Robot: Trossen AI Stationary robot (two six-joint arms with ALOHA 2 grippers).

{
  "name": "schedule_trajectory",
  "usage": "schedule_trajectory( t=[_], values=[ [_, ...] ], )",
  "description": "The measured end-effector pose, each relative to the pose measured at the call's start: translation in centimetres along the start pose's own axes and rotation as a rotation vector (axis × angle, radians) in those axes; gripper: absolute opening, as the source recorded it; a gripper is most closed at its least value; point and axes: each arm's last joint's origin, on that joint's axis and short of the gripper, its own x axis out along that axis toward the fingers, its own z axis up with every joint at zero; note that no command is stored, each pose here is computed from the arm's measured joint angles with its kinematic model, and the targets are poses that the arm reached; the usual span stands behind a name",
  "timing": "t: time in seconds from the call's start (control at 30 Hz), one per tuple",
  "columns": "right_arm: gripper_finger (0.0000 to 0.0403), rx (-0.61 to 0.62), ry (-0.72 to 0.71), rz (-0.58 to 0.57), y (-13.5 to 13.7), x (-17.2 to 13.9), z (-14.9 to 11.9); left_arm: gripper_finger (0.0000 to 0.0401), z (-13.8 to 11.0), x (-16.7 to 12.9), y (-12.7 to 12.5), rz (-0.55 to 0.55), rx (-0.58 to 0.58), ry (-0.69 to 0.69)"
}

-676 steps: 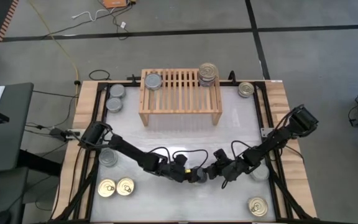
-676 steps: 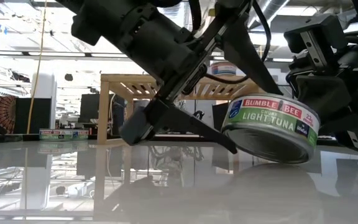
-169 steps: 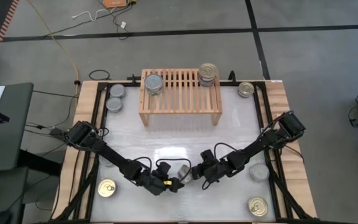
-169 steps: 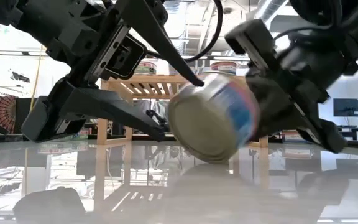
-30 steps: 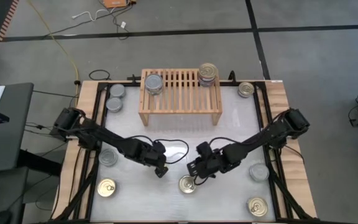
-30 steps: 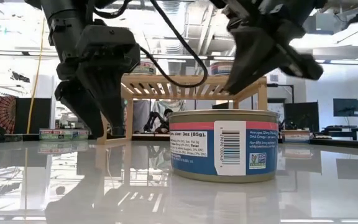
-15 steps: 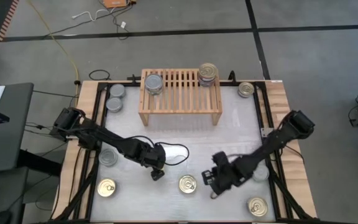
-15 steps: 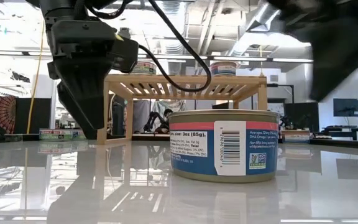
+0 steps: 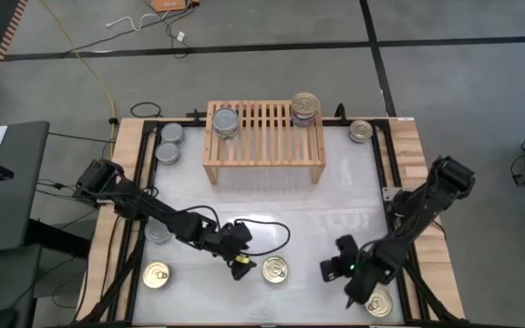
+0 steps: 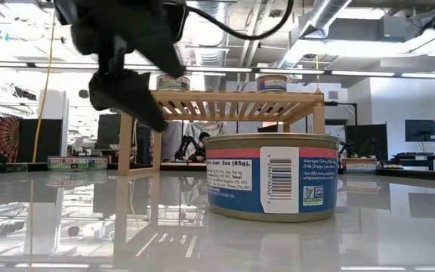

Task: Stack canned seafood by type on shelf
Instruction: Put the blue-pink tuna can on the shelf

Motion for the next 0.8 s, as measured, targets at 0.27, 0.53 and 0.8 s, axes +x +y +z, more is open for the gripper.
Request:
schedule_trajectory(
  t=[0.27, 0.53, 0.8],
  values=[
    [0.0018, -0.171, 0.09, 0.325, -2.7, -1.5, 3.1, 0.0313, -1.9, -0.8, -1.8, 0.059, -0.21, -0.194],
    [0.0034, -0.157, 0.04, 0.317, -3.6, -0.4, 5.0, 0.0313, -3.4, 0.5, -5.6, 0.071, -0.305, -0.258],
    [0.0013, -0.172, 0.011, 0.356, -1.1, 0.9, 4.4, 0.0313, -4.4, 0.8, -6.7, 0.062, -0.381, -0.233]
  ],
)
